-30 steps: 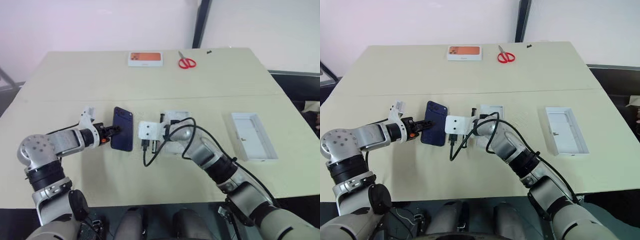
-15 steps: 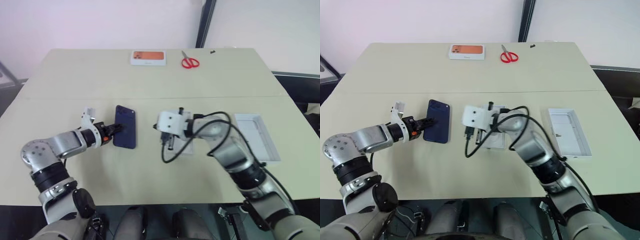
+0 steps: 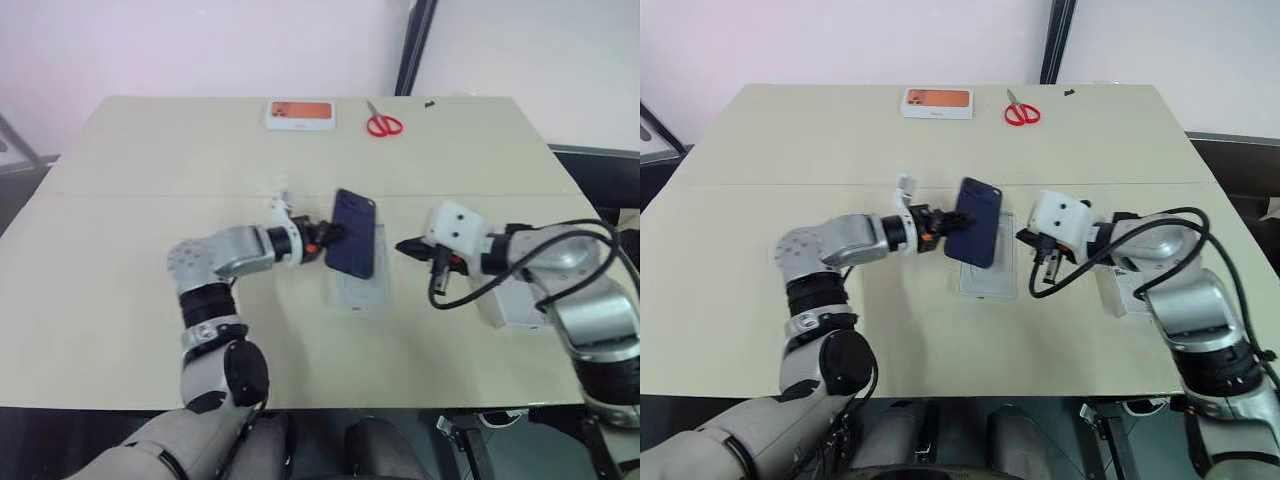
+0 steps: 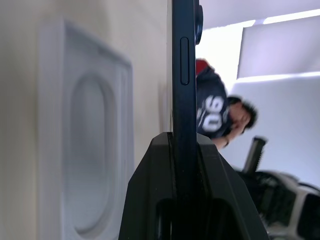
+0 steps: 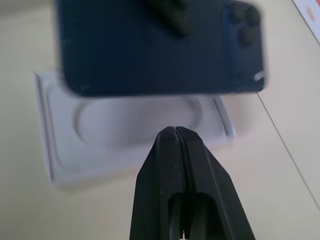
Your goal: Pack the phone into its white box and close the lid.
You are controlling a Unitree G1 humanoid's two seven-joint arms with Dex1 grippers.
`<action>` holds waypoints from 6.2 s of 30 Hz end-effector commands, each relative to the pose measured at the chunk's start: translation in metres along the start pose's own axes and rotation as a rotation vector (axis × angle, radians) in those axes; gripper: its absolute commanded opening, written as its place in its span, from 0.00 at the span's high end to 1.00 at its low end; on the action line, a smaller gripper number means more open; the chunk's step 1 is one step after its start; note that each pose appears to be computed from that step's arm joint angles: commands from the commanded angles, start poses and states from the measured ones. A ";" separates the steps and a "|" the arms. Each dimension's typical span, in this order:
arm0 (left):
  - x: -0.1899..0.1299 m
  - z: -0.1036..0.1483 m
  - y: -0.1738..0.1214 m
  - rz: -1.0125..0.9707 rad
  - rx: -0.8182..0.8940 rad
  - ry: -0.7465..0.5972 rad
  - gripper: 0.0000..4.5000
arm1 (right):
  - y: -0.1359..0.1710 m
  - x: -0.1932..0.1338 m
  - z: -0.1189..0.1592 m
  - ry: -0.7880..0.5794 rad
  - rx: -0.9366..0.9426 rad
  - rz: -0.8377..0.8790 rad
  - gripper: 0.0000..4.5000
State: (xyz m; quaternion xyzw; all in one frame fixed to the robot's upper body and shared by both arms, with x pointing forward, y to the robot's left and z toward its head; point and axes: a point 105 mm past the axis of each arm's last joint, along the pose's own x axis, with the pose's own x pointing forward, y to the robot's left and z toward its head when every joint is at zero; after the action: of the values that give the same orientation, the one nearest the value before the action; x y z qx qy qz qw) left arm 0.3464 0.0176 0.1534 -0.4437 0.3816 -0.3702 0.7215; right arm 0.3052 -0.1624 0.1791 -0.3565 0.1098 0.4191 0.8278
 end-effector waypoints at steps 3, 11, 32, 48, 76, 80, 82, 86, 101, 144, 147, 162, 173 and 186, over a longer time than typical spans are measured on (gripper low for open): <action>0.008 -0.003 -0.009 0.012 0.030 0.013 1.00 | -0.007 -0.020 -0.001 0.016 -0.015 -0.072 1.00; 0.009 -0.005 0.002 0.074 0.021 -0.013 1.00 | -0.004 -0.024 -0.004 0.021 -0.003 -0.070 1.00; 0.026 -0.016 0.003 0.104 0.069 -0.016 1.00 | 0.020 -0.017 -0.009 -0.033 0.111 0.028 1.00; 0.006 -0.014 -0.006 0.042 0.155 -0.019 0.38 | 0.019 -0.014 -0.008 -0.036 0.102 0.025 1.00; -0.087 0.058 0.038 0.447 1.221 -0.015 0.99 | -0.003 0.015 -0.025 0.055 0.039 -0.058 1.00; -0.064 0.040 0.040 0.368 1.302 0.142 0.99 | 0.005 0.019 -0.030 0.098 -0.023 -0.032 1.00; -0.051 0.030 0.041 0.331 1.323 0.227 0.99 | 0.005 0.022 -0.033 0.120 -0.030 -0.035 1.00; -0.030 0.013 0.042 0.262 1.365 0.344 0.99 | 0.004 0.027 -0.037 0.147 -0.045 -0.038 1.00; 0.020 -0.031 0.040 0.139 1.346 0.403 0.99 | 0.027 0.031 -0.033 0.153 -0.050 0.027 1.00; 0.081 -0.102 0.002 -0.084 1.315 0.515 0.99 | 0.017 -0.021 -0.082 0.338 -0.020 -0.010 1.00; 0.082 -0.099 0.002 -0.070 1.315 0.503 0.99 | 0.016 -0.022 -0.082 0.342 -0.021 -0.014 1.00; 0.021 -0.036 -0.038 -0.184 1.436 0.193 1.00 | -0.036 -0.062 -0.065 0.310 0.302 -0.248 0.16; -0.034 -0.031 -0.031 -0.366 1.504 0.167 1.00 | -0.028 -0.067 -0.109 0.554 0.620 -0.334 0.16; -0.034 -0.032 -0.034 -0.401 1.517 0.152 1.00 | -0.020 -0.054 -0.111 0.539 0.795 -0.372 0.93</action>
State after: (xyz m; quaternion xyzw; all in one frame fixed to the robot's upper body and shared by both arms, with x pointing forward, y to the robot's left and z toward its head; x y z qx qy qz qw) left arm 0.2999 0.0285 0.1689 0.1308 0.0195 -0.6788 0.7223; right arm 0.2957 -0.2777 0.1229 -0.1319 0.4249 0.0956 0.8904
